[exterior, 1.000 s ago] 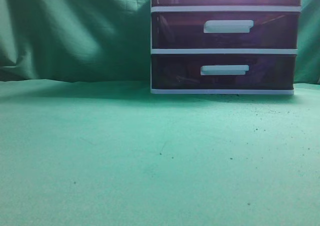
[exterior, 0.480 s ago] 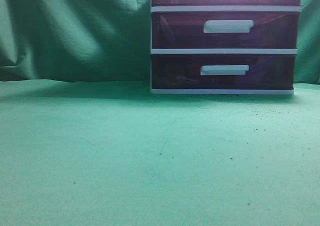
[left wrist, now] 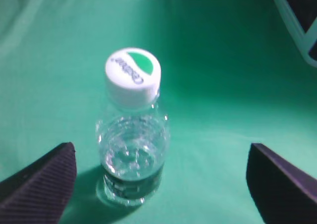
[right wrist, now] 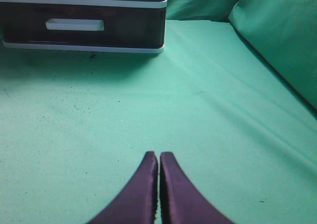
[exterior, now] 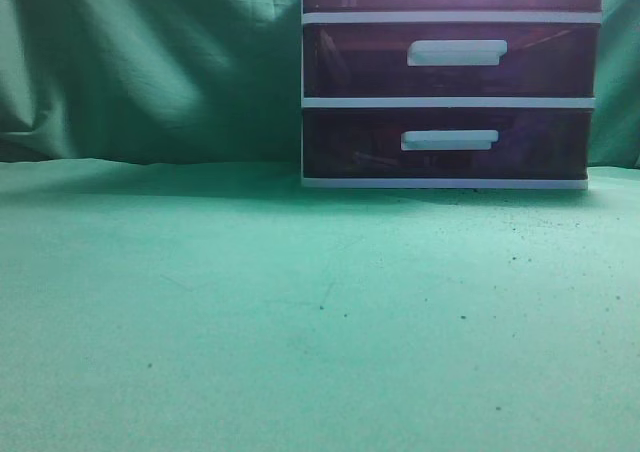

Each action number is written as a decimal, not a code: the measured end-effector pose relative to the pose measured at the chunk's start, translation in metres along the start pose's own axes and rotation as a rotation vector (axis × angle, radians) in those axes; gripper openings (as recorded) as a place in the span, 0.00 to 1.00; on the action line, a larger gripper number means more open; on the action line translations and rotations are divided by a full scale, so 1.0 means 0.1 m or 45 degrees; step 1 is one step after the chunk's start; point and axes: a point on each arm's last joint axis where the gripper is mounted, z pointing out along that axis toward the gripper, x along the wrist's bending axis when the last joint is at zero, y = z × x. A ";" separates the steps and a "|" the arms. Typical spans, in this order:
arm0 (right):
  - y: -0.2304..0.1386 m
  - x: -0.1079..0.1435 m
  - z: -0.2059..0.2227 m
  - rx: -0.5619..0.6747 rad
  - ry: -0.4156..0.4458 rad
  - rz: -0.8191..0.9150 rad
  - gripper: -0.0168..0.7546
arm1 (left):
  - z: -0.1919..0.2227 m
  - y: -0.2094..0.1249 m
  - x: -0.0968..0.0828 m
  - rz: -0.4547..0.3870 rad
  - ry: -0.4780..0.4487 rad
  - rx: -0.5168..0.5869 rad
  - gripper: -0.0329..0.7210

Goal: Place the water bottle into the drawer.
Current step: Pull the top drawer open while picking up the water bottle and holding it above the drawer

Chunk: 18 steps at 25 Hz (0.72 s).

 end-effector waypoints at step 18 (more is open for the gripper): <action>0.00 0.00 0.00 0.000 0.000 0.000 0.02 | 0.85 -0.07 0.04 0.051 0.048 -0.012 0.89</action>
